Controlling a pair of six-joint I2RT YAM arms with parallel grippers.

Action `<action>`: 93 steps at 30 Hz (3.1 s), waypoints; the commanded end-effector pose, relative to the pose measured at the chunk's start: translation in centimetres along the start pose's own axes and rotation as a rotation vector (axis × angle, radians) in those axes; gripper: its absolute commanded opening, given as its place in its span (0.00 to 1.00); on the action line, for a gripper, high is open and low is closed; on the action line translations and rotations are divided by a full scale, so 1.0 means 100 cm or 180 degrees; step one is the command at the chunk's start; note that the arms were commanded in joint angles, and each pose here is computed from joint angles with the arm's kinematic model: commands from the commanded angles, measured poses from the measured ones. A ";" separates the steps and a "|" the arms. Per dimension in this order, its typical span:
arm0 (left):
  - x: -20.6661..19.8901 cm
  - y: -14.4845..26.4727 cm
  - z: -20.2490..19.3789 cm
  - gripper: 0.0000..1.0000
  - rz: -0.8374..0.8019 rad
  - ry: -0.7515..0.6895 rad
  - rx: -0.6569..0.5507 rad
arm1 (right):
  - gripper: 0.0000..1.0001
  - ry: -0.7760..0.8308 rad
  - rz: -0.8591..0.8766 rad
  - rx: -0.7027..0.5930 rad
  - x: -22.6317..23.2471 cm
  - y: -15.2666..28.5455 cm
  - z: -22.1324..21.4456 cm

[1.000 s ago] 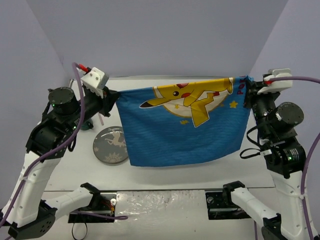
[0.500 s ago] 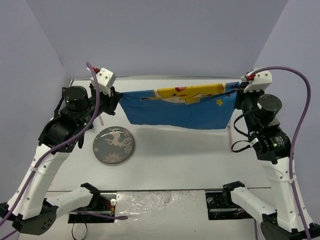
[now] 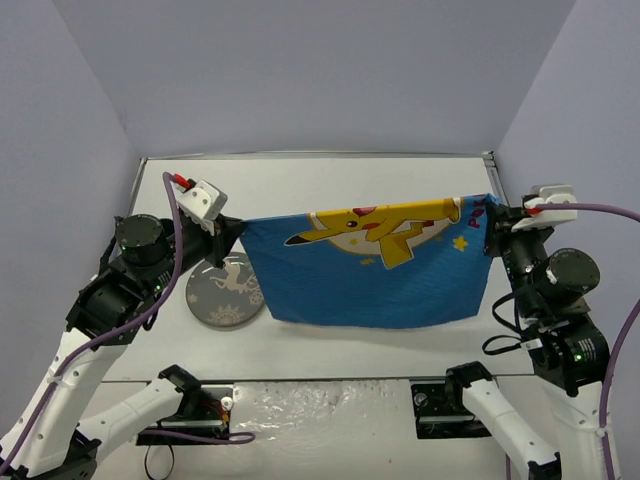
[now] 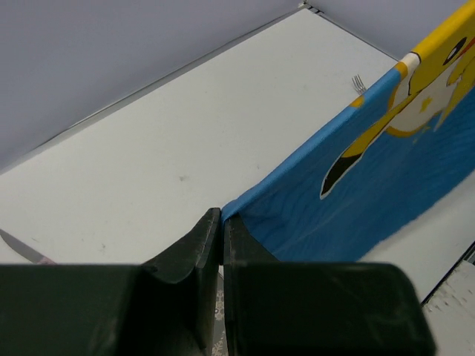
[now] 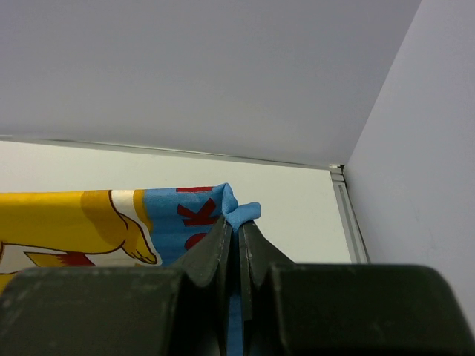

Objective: Set the dinner table for one person

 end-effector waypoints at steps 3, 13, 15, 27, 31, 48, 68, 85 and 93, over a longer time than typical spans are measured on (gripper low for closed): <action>0.022 -0.033 0.006 0.00 0.0355 0.0080 0.0056 | 0.00 -0.0030 -0.0207 0.0328 -0.001 -0.042 -0.023; 0.052 -0.175 -0.121 0.00 0.0865 0.0432 0.1030 | 0.00 -0.0114 -0.0626 0.1942 0.006 -0.134 -0.218; 0.058 -0.192 -0.135 0.00 0.0959 0.0467 0.1114 | 0.00 -0.0123 -0.0717 0.2094 0.002 -0.144 -0.244; 0.101 -0.250 -0.186 0.00 0.1539 0.0936 0.1464 | 0.00 0.0131 -0.0973 0.2147 -0.042 -0.228 -0.287; 0.105 -0.263 -0.206 0.00 0.1586 0.1057 0.1591 | 0.00 0.0240 -0.0895 0.2188 -0.050 -0.256 -0.301; 0.138 -0.273 -0.174 0.52 0.1717 0.0976 0.1456 | 0.50 -0.0092 -0.0969 0.2106 -0.052 -0.280 -0.272; -0.006 -0.208 -0.231 0.67 0.0906 0.1743 0.1950 | 0.49 -0.1932 -0.1197 0.2679 -0.003 -0.092 -0.342; -0.030 -0.165 -0.309 0.60 0.1126 0.2172 0.2581 | 0.51 -0.2456 -0.1992 0.2875 -0.029 -0.006 -0.380; -0.015 -0.165 -0.249 0.72 0.1147 0.2027 0.2279 | 0.70 -0.2225 -0.1654 0.2414 -0.035 -0.038 -0.315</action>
Point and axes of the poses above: each gripper's point midway between its finger pads, its own y axis back along the fingers, its own x axis along the line the jaws close on, z = x × y, the point moved 3 cm from there along y, back along the fingers, and after that the axes turned 5 degrees about -y, right-handed, at the moved point
